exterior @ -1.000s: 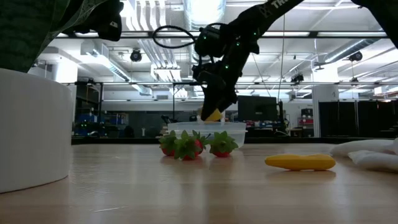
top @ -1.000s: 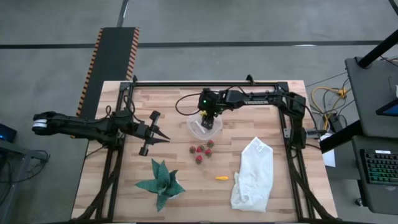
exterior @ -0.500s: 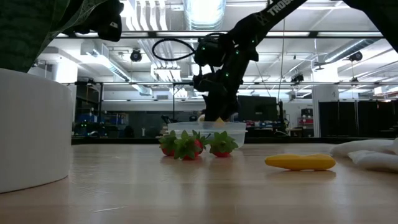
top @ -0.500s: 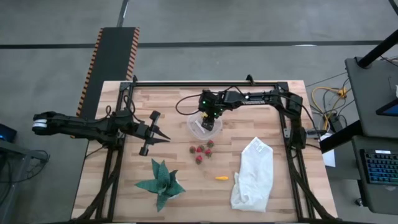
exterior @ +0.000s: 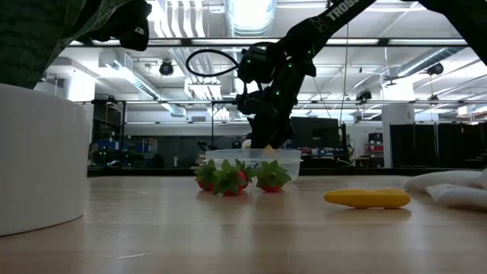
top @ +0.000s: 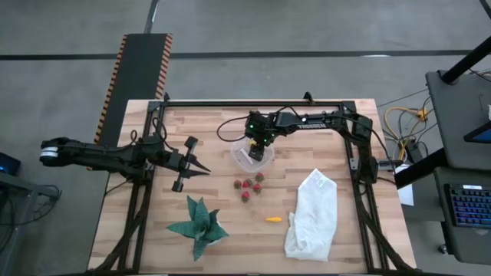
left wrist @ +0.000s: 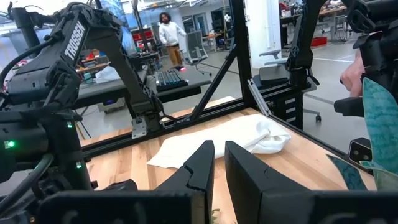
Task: Pick and placing Produce into tupperware
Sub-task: Put the lemon into the bin, then put the corn into the bin
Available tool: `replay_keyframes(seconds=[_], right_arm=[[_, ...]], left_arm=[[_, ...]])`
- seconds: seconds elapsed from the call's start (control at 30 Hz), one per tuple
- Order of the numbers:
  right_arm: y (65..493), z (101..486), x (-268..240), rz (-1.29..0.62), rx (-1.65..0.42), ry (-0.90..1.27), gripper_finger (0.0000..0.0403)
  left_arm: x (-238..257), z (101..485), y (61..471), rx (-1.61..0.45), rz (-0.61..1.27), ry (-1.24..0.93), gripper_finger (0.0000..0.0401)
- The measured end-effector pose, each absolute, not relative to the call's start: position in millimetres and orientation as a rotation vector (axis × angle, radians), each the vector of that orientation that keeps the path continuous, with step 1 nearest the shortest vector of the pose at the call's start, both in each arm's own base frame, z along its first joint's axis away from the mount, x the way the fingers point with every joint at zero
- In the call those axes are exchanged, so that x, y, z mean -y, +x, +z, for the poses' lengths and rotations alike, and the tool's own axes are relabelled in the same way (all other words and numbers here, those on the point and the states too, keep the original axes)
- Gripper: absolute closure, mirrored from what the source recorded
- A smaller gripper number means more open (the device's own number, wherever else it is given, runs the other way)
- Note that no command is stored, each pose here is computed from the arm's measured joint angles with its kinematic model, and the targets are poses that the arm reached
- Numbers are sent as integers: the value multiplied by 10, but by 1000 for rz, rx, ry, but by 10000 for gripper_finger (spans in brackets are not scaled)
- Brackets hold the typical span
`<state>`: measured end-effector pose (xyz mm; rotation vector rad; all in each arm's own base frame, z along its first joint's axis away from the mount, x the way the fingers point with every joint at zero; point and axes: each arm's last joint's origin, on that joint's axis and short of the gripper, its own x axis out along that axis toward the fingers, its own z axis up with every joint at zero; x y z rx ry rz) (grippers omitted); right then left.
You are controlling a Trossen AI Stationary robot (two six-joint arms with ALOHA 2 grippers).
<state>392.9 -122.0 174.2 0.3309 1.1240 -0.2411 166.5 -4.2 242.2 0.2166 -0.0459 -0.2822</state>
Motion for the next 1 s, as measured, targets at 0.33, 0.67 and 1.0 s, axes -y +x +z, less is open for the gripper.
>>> replay_keyframes(seconds=[0.33, 0.67, 1.0], right_arm=[[3927, 1741, 1220, -247, -1123, 339, 169], [3872, 2074, 1136, -201, -1045, 279, 195], [3543, 3156, 354, 40, -765, 176, 196]], left_arm=[[42, 2422, 1665, 46, -282, 217, 376], [43, 2421, 1665, 45, -282, 216, 376], [43, 2421, 1665, 45, -283, 216, 376]])
